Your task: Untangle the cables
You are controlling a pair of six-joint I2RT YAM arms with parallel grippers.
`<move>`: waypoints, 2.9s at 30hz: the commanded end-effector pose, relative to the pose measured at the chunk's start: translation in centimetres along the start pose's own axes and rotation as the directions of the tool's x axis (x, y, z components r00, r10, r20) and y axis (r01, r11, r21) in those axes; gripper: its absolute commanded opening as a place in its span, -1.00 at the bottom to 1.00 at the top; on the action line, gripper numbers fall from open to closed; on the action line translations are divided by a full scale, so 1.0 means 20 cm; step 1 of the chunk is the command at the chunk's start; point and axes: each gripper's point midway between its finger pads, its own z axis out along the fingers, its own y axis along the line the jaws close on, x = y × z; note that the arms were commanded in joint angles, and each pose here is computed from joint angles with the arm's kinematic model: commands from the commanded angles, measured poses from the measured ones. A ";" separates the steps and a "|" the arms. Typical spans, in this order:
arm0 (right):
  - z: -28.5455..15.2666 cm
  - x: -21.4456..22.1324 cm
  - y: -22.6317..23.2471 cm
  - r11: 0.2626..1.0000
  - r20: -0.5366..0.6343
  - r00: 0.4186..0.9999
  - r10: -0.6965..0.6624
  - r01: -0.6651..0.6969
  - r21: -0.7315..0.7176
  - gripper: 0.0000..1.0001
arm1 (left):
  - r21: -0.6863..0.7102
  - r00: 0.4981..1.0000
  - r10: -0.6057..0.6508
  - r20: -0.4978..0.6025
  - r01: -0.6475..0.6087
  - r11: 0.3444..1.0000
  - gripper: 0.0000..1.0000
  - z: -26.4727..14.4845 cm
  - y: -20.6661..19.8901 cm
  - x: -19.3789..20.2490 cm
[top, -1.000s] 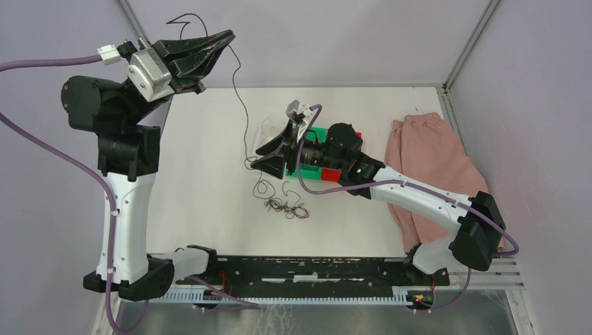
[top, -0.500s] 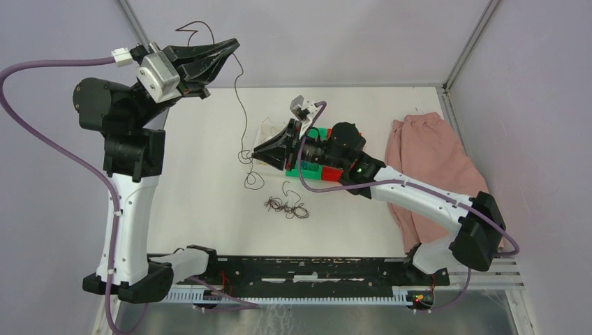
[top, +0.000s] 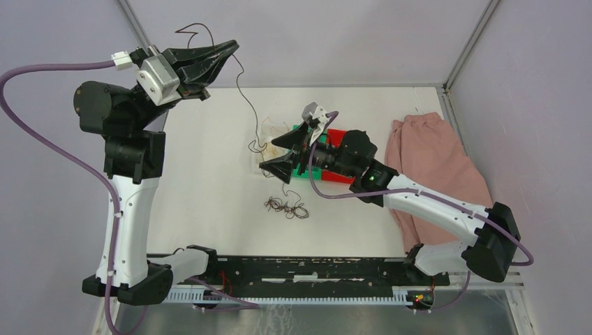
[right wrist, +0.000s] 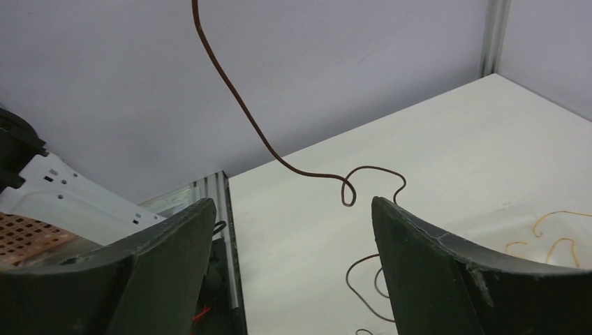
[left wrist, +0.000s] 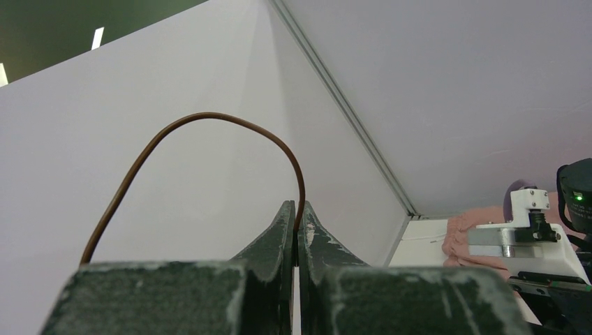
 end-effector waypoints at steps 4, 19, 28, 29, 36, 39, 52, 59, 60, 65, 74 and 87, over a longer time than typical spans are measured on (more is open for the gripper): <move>0.06 -0.12 -0.08 0.990 0.039 0.992 -0.118 0.114 0.083 0.63 | -0.015 0.999 0.012 0.050 -0.011 1.000 -0.94 0.00 0.01 -0.11; 0.28 -0.12 -0.15 0.994 0.078 0.996 -0.032 0.024 0.103 0.02 | -0.032 0.997 0.012 0.070 -0.010 0.999 -0.94 0.00 0.02 -0.16; 0.20 -0.28 -0.14 0.994 0.197 0.980 0.019 -0.040 0.099 -0.82 | -0.126 0.995 -0.092 0.044 0.097 0.987 -0.93 0.01 0.10 0.02; 0.19 -0.29 -0.14 0.994 0.199 0.980 0.028 -0.048 0.098 -0.95 | -0.121 0.993 -0.113 0.038 0.117 0.986 -0.94 0.01 0.08 0.04; 0.03 -0.43 -0.28 0.974 0.261 0.961 0.085 -0.136 0.181 -0.99 | -0.048 0.937 -0.325 -0.132 0.321 0.946 -0.91 -0.01 -0.09 0.37; -0.08 -0.48 -0.36 0.952 0.272 0.961 0.049 -0.127 0.278 -0.99 | -0.011 0.834 -0.484 -0.266 0.500 0.866 -0.93 -0.05 -0.26 0.62; -0.61 -0.45 -0.68 0.688 0.235 0.970 -0.056 -0.133 0.714 -0.99 | 0.147 0.572 -0.448 -0.687 0.714 0.684 -0.63 0.08 -1.05 1.18; -0.93 -0.29 -0.87 0.429 0.080 0.991 -0.105 -0.027 0.903 -0.99 | 0.255 0.545 -0.276 -0.792 0.706 0.661 -0.16 0.05 -1.25 1.41; -0.96 -0.29 -0.88 0.417 0.084 0.991 -0.106 -0.032 0.908 -0.99 | 0.261 0.541 -0.271 -0.796 0.712 0.652 -0.15 0.05 -1.28 1.43; -1.01 -0.25 -0.92 0.395 0.096 0.991 -0.091 -0.053 0.917 -0.99 | 0.311 0.539 -0.254 -0.803 0.742 0.594 0.23 0.08 -1.38 1.44; -1.05 -0.26 -1.00 0.387 0.142 0.987 -0.070 -0.104 0.916 -0.99 | 0.322 0.542 -0.266 -0.797 0.755 0.572 0.50 0.22 -1.36 1.45; -0.91 -0.36 -1.10 0.462 0.184 0.982 -0.037 -0.146 0.875 -0.99 | 0.191 0.476 -0.281 -0.833 0.724 0.662 0.99 0.01 -1.10 1.32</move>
